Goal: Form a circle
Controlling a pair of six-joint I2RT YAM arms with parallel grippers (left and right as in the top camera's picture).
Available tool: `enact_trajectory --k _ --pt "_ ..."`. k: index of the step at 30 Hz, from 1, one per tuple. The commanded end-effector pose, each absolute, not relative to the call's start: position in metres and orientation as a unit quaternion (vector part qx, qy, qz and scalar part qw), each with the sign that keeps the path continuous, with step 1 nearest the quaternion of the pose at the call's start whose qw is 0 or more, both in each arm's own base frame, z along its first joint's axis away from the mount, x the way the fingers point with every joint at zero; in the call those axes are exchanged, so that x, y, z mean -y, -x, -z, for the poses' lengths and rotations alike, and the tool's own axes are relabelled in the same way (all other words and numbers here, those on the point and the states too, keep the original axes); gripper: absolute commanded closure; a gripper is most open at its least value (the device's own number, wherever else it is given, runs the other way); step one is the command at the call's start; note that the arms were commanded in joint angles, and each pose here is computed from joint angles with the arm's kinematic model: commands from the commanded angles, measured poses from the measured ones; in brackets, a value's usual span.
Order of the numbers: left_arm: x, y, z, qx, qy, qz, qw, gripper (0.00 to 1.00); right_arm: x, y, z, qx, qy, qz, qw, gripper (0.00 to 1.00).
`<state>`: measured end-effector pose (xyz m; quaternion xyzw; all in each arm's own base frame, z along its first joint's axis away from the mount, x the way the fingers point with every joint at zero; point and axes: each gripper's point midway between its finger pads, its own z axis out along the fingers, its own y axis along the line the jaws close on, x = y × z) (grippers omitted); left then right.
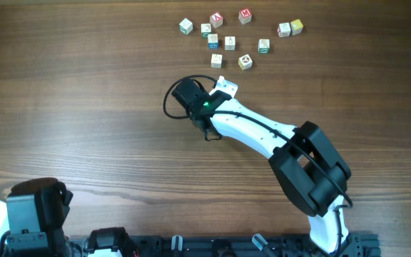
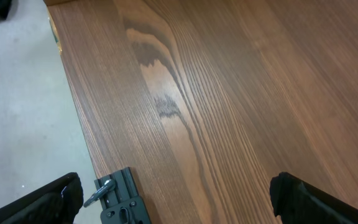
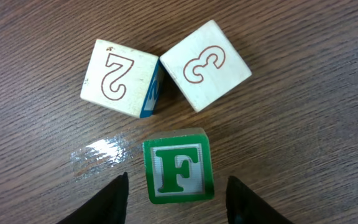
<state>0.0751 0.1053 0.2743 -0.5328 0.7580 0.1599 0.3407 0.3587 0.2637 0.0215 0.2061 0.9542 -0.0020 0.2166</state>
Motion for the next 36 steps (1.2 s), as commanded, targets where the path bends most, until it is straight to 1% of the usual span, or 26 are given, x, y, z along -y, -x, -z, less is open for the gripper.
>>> enact_trajectory --k 1,6,11,12,14,15,18,21,22,24,25,26,27,30,33,34,36 --pt "-0.106 -0.074 -0.275 -0.752 0.540 -0.159 0.343 0.00 -0.274 -0.354 -0.012 -0.966 -0.176 -0.011 0.188 0.46" --pt "-0.106 -0.074 -0.275 -0.752 0.540 -0.159 0.343 0.00 -0.283 -0.355 -0.041 -0.971 -0.139 -0.034 0.193 0.46" --pt "-0.106 -0.074 -0.275 -0.752 0.540 -0.159 0.343 0.00 -0.272 -0.348 -0.088 -0.969 -0.113 -0.038 0.214 0.46" --pt "-0.106 -0.074 -0.275 -0.752 0.540 -0.159 0.343 0.00 -0.270 -0.345 -0.099 -0.969 -0.108 -0.040 0.216 0.55" --pt "-0.106 -0.074 -0.275 -0.752 0.540 -0.159 0.343 0.00 -0.264 -0.339 -0.112 -0.969 -0.108 -0.041 0.217 0.66" --pt "-0.106 -0.074 -0.275 -0.752 0.540 -0.159 0.343 0.00 -0.260 -0.336 -0.118 -0.970 -0.107 -0.039 0.216 0.74" --pt "-0.106 -0.074 -0.275 -0.752 0.540 -0.160 0.343 0.00 -0.256 -0.332 -0.117 -0.971 -0.106 -0.032 0.210 0.81" --pt "-0.106 -0.074 -0.275 -0.752 0.540 -0.159 0.343 0.00 -0.254 -0.334 -0.110 -0.971 -0.107 -0.024 0.214 0.82" --pt "-0.106 -0.074 -0.275 -0.752 0.540 -0.160 0.343 0.00 -0.255 -0.334 -0.109 -0.970 -0.107 -0.024 0.215 0.81" --pt "-0.106 -0.074 -0.275 -0.752 0.540 -0.159 0.343 0.00 -0.260 -0.340 -0.107 -0.969 -0.108 -0.031 0.221 0.55" --pt "-0.106 -0.074 -0.275 -0.752 0.540 -0.160 0.343 0.00 -0.264 -0.344 -0.108 -0.967 -0.110 -0.040 0.228 0.52" --pt "-0.106 -0.074 -0.275 -0.752 0.540 -0.159 0.343 0.00 -0.265 -0.348 -0.110 -0.964 -0.112 -0.044 0.237 0.41" --pt "-0.106 -0.074 -0.275 -0.752 0.540 -0.159 0.343 0.00 -0.264 -0.351 -0.109 -0.962 -0.114 -0.038 0.246 0.33" --pt "-0.106 -0.074 -0.275 -0.752 0.540 -0.159 0.343 0.00 -0.259 -0.355 -0.099 -0.961 -0.115 -0.015 0.250 0.31" --pt "-0.106 -0.074 -0.275 -0.752 0.540 -0.159 0.343 0.00 -0.258 -0.355 -0.064 -0.968 -0.109 0.013 0.227 0.29" --pt "-0.106 -0.074 -0.275 -0.752 0.540 -0.160 0.343 0.00 -0.258 -0.354 -0.054 -0.969 -0.108 0.022 0.220 0.27" --pt "-0.106 -0.074 -0.275 -0.752 0.540 -0.159 0.343 0.00 -0.261 -0.351 -0.038 -0.973 -0.105 0.023 0.202 0.25"
